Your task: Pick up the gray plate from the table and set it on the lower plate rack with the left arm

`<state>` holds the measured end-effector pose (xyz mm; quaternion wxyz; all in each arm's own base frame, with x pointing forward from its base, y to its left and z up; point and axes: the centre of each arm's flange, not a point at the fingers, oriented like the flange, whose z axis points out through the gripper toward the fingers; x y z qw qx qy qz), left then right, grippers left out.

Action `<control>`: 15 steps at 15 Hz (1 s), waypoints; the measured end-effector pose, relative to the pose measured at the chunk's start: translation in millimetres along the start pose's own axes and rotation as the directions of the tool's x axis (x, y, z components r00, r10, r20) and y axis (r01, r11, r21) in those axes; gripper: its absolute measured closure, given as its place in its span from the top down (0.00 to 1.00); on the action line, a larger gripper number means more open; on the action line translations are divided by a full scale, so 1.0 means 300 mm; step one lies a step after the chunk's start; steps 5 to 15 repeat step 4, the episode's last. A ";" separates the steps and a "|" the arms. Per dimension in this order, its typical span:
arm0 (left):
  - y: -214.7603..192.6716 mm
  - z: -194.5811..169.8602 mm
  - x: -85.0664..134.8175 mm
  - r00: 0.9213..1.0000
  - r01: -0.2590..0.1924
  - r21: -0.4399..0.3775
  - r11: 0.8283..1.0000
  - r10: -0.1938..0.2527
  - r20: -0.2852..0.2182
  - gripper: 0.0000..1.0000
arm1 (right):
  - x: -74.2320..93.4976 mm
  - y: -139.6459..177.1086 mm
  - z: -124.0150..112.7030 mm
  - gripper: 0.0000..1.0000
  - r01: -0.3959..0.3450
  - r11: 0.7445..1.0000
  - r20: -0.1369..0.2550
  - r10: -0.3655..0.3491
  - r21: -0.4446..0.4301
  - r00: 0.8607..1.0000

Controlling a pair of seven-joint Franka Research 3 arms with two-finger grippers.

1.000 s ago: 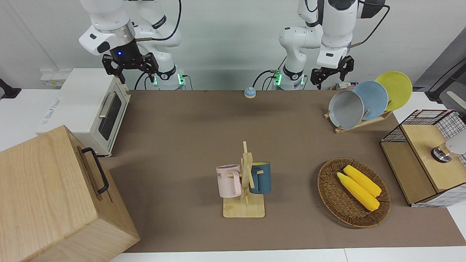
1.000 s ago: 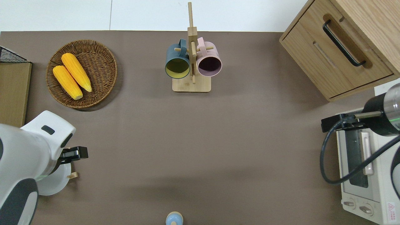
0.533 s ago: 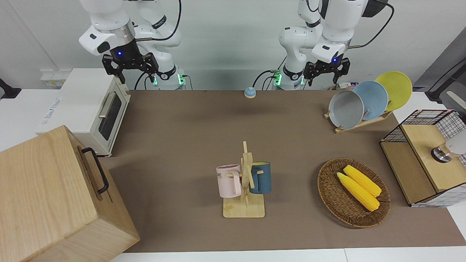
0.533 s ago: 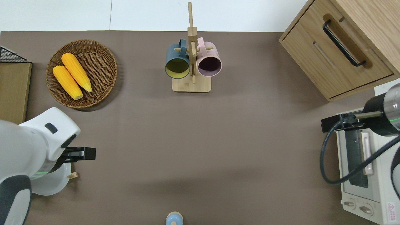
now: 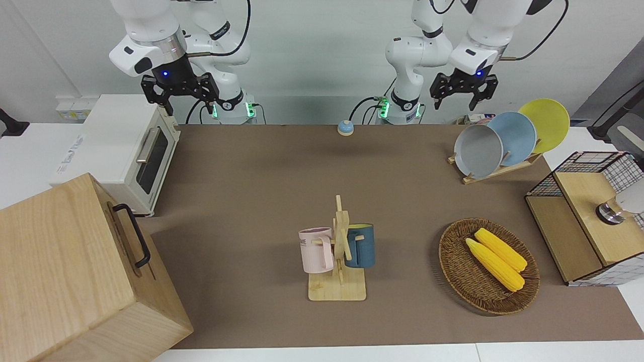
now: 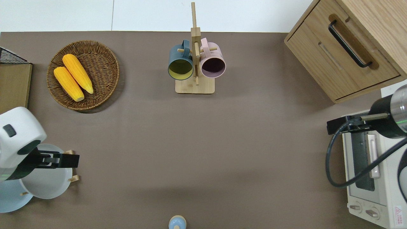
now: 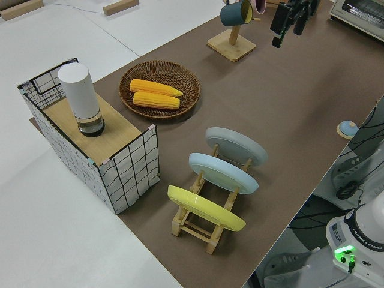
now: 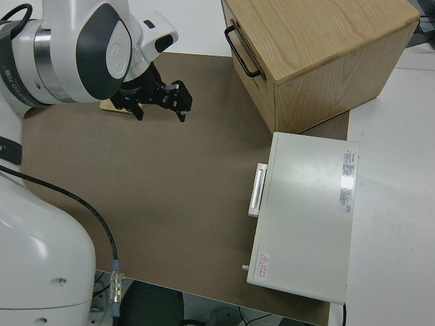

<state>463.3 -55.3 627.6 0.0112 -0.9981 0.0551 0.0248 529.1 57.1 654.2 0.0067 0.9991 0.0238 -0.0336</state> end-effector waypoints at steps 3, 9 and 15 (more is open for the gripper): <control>-0.031 -0.016 -0.006 1.000 0.009 -0.005 1.000 -0.009 -0.002 1.00 | 0.000 0.000 0.000 0.99 0.000 1.000 0.000 0.000 0.000 1.000; -0.029 -0.016 -0.006 1.000 0.008 -0.005 1.000 -0.008 -0.001 1.00 | 0.000 0.000 0.000 0.99 0.000 1.000 0.000 0.000 0.000 1.000; -0.029 -0.016 -0.006 1.000 0.008 -0.005 1.000 -0.008 -0.001 1.00 | 0.000 0.000 0.000 0.99 0.000 1.000 0.000 0.000 0.000 1.000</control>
